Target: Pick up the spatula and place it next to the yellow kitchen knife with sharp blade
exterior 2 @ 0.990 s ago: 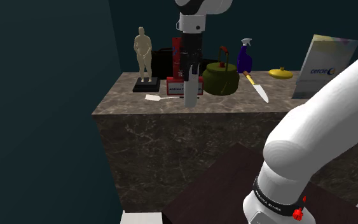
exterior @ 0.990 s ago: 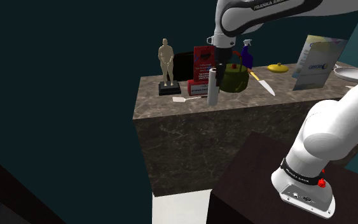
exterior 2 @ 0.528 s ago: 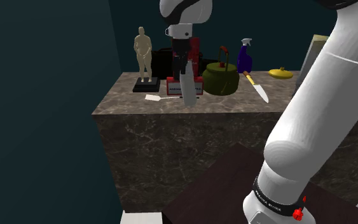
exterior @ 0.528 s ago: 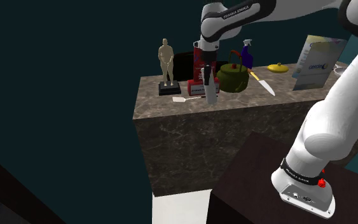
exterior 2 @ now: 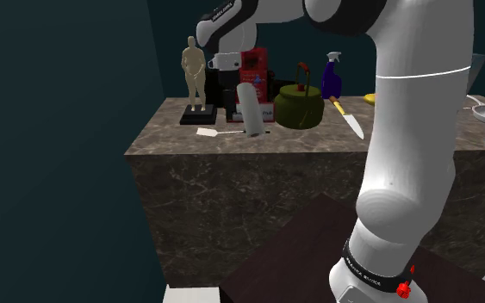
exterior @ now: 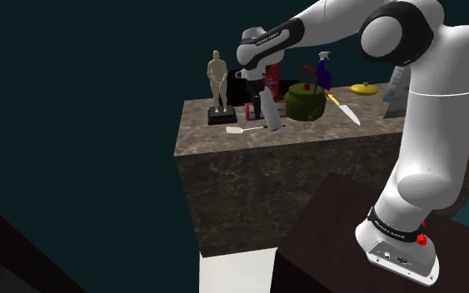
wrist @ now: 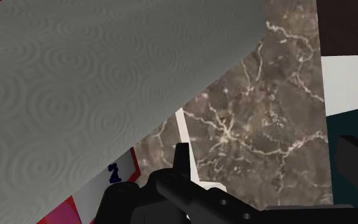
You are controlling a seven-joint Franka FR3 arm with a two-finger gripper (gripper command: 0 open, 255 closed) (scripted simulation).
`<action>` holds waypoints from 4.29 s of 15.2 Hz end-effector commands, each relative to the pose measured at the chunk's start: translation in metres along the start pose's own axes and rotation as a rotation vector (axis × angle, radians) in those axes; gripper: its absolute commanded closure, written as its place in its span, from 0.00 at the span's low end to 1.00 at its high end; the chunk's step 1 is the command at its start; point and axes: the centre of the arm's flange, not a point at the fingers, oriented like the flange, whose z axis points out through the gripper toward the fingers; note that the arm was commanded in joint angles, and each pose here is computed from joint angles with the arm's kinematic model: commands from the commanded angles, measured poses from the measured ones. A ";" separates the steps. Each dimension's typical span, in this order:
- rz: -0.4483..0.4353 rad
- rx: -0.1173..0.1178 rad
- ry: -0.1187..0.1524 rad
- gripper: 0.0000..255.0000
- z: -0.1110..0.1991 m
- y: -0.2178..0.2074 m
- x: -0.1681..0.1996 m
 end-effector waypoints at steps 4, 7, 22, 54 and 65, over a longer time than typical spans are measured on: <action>-0.113 0.029 -0.029 0.00 0.028 0.045 0.047; -0.132 0.033 -0.034 0.00 0.044 0.052 0.055; -0.132 0.033 -0.034 1.00 0.074 0.051 0.054; -0.132 0.033 -0.034 1.00 -0.027 0.038 0.008; -0.132 0.033 -0.034 1.00 -0.018 0.038 -0.137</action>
